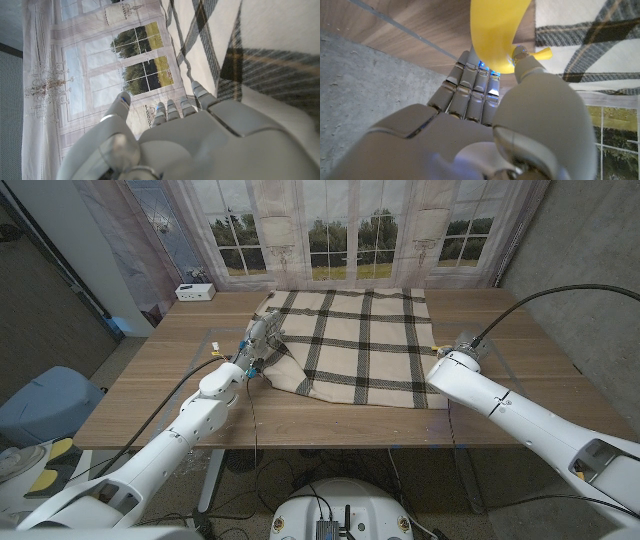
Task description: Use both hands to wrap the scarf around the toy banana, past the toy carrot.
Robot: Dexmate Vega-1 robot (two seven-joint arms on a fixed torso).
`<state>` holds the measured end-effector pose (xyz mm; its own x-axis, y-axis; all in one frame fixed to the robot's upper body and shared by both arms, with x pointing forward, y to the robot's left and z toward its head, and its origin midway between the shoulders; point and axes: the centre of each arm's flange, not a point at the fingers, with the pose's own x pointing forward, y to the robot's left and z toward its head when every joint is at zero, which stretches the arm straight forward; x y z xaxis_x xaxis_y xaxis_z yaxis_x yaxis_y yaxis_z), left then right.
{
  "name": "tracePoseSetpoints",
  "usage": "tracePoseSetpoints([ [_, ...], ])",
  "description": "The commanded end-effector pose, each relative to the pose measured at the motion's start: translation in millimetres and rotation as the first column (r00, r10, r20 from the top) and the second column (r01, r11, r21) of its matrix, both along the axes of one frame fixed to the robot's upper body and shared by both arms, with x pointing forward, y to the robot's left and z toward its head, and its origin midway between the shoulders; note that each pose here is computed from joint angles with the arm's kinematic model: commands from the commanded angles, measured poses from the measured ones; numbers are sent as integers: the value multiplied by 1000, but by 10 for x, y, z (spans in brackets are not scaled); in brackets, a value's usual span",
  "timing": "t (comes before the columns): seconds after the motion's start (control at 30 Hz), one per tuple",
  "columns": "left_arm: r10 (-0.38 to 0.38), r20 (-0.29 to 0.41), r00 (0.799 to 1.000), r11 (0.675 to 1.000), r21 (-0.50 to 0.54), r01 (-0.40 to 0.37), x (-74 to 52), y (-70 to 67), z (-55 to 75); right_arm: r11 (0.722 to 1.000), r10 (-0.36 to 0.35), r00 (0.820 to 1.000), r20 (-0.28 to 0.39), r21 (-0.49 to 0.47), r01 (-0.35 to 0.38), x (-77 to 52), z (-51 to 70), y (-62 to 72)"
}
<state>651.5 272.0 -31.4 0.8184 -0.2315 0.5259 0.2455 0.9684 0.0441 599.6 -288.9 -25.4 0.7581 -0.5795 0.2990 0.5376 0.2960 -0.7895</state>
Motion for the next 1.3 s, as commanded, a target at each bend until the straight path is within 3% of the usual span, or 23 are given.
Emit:
tracePoseSetpoints([
  [0.03, 7, 6, 1000, 1000, -4, -7, -37, 30, -23, 996, 38, 991, 125, -89, -27, -14, 178, 162],
  [0.63, 29, 10, 1000, 999, -23, -29, -88, 116, -95, 962, 187, 968, 167, -231, -146, 181, 545, 514],
  [1.03, 38, 9, 999, 999, -26, -38, -129, 125, -126, 926, 271, 949, 161, -312, -212, 275, 690, 674],
  [1.3, 44, 10, 999, 999, -29, -44, -175, 130, -146, 888, 349, 925, 148, -369, -275, 332, 778, 830],
])
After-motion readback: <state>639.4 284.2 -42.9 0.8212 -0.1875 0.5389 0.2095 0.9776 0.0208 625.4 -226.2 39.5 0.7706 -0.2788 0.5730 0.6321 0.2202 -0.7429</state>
